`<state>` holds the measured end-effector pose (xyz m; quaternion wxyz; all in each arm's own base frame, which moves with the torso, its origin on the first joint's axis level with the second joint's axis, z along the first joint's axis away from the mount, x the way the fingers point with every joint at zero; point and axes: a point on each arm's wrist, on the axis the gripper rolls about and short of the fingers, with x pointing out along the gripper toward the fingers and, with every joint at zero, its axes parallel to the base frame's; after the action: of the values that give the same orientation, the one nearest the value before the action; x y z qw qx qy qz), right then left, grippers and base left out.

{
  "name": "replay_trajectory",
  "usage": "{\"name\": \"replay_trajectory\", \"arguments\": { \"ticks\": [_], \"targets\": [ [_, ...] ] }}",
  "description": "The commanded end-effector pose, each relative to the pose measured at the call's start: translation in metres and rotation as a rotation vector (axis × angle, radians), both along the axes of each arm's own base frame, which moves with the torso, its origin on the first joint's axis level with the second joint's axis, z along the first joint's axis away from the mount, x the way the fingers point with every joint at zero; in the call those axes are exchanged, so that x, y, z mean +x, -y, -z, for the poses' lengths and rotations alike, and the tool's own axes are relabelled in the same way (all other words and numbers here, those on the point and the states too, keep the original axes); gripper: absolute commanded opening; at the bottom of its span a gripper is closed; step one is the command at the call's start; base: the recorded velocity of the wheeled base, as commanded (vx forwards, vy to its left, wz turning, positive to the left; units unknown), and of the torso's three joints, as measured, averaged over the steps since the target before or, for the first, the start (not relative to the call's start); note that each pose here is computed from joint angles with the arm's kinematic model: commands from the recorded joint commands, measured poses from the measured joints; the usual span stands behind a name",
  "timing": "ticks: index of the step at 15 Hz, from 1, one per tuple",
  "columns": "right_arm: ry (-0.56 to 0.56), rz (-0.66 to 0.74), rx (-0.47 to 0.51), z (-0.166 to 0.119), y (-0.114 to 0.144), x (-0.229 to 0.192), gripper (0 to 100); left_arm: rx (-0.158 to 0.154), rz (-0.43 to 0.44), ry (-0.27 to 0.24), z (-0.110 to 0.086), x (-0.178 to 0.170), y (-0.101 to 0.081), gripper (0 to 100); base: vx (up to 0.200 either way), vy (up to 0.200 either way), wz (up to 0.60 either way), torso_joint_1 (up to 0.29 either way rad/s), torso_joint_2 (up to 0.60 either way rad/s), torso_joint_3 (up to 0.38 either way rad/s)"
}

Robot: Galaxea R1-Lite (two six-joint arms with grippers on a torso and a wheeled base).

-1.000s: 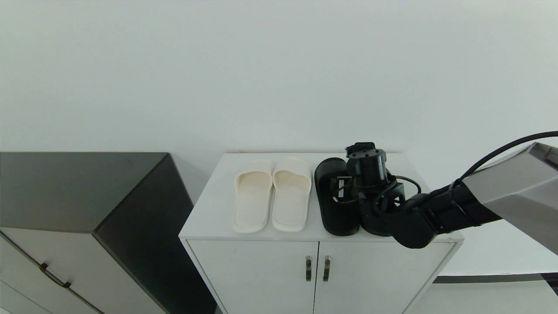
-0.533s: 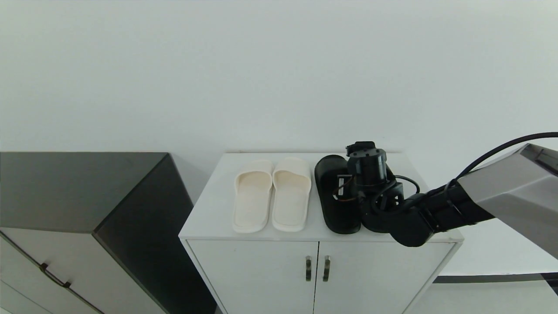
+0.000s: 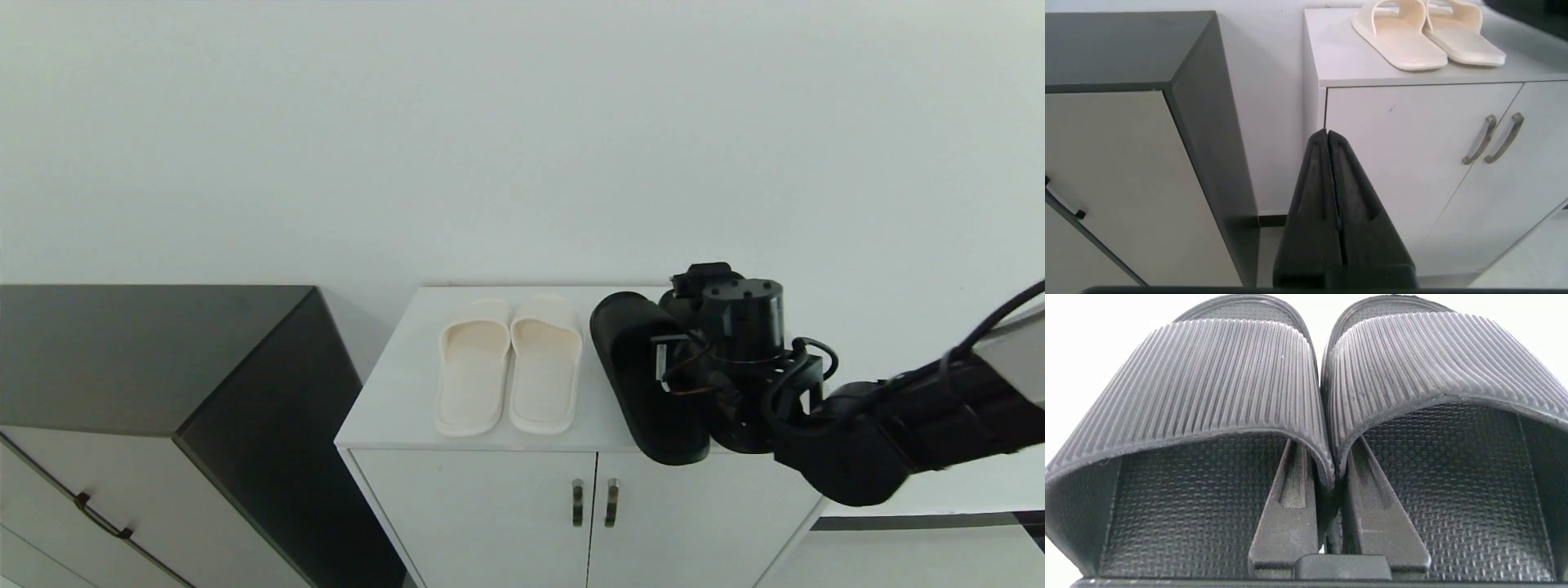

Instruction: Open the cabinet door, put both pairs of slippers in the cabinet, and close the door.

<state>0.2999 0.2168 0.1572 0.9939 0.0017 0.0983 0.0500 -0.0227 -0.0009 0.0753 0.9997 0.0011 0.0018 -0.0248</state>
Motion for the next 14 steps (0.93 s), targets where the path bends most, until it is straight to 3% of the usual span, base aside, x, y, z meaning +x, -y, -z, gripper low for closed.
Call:
{"name": "replay_trajectory", "arguments": {
  "ticks": [1, 5, 7, 14],
  "targets": [
    [0.022, -0.165, 0.046, -0.031, 0.021, -0.061, 0, -0.001, 0.000, -0.001, 0.000, 0.000, 0.000, 0, 0.000, 0.000, 0.00, 0.000, 0.00, 0.000],
    [-0.036, -0.374, 0.040, -0.025, 0.037, -0.128, 0, 0.001, 0.001, -0.001, 0.000, 0.000, 0.000, 0, 0.000, 0.000, 0.00, 0.000, 0.00, 0.000],
    [-0.034, -0.402, 0.040, -0.025, 0.034, -0.134, 0, 0.001, 0.001, -0.001, 0.000, 0.000, 0.000, 0, 0.000, 0.000, 0.00, 0.000, 0.00, 0.000],
    [-0.051, -0.421, 0.034, -0.021, 0.035, -0.136, 0, -0.001, 0.001, -0.001, 0.000, 0.000, 0.000, 0, -0.200, 0.000, 0.00, 0.001, 0.00, 0.003]
  ]
}}
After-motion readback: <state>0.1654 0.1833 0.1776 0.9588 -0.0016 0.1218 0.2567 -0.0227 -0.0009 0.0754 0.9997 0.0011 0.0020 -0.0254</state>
